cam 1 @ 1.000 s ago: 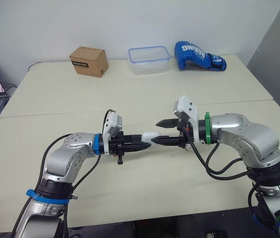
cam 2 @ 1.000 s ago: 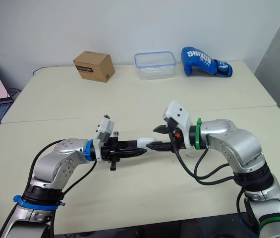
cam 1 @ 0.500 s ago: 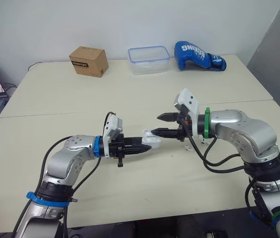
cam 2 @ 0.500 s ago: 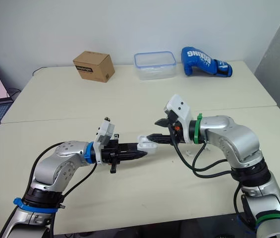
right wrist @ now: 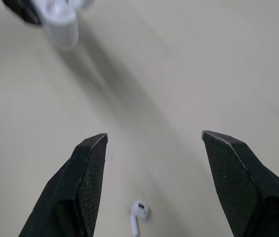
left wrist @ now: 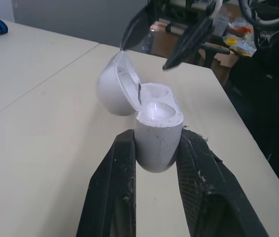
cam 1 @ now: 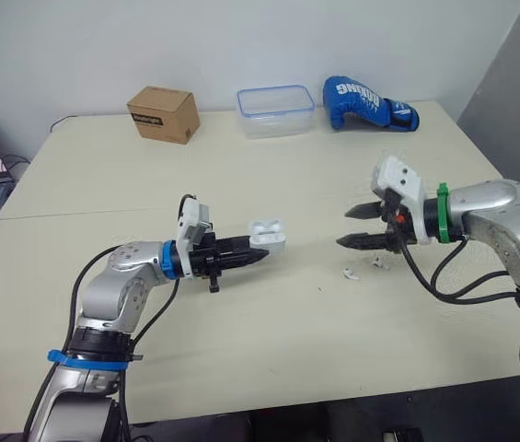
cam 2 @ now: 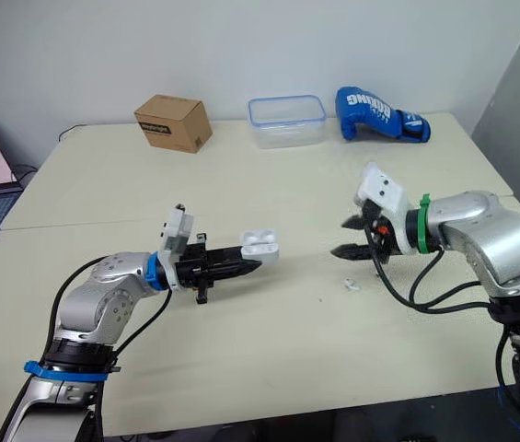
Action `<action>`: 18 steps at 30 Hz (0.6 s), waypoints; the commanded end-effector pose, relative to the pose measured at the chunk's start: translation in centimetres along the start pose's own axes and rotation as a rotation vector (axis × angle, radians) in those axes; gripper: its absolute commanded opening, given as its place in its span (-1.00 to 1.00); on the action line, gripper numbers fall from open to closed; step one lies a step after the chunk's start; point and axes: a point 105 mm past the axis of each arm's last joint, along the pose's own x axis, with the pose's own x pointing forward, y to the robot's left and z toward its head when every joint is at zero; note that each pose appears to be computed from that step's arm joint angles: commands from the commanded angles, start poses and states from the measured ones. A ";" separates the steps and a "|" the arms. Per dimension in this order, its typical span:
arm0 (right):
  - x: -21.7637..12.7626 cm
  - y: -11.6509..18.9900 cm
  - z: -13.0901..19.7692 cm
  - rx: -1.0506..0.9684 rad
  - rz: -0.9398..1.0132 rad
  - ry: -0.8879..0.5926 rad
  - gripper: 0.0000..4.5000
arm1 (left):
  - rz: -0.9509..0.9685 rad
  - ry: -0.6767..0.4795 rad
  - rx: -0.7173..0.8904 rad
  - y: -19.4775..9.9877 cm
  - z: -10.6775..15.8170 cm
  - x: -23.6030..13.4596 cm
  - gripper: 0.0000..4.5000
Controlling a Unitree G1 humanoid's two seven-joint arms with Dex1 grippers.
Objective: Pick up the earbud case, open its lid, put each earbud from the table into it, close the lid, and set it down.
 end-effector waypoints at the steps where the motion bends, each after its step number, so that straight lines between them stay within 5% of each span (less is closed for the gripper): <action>1: 0.9 -0.1 -0.4 -0.061 0.021 0.023 0.41 | -0.016 -0.037 0.052 -0.1 1.6 -0.2 -0.66; 18: 3.1 0.3 -6.2 -0.010 0.100 0.182 0.41 | 0.005 -0.033 0.066 -1.2 2.0 -0.2 -0.66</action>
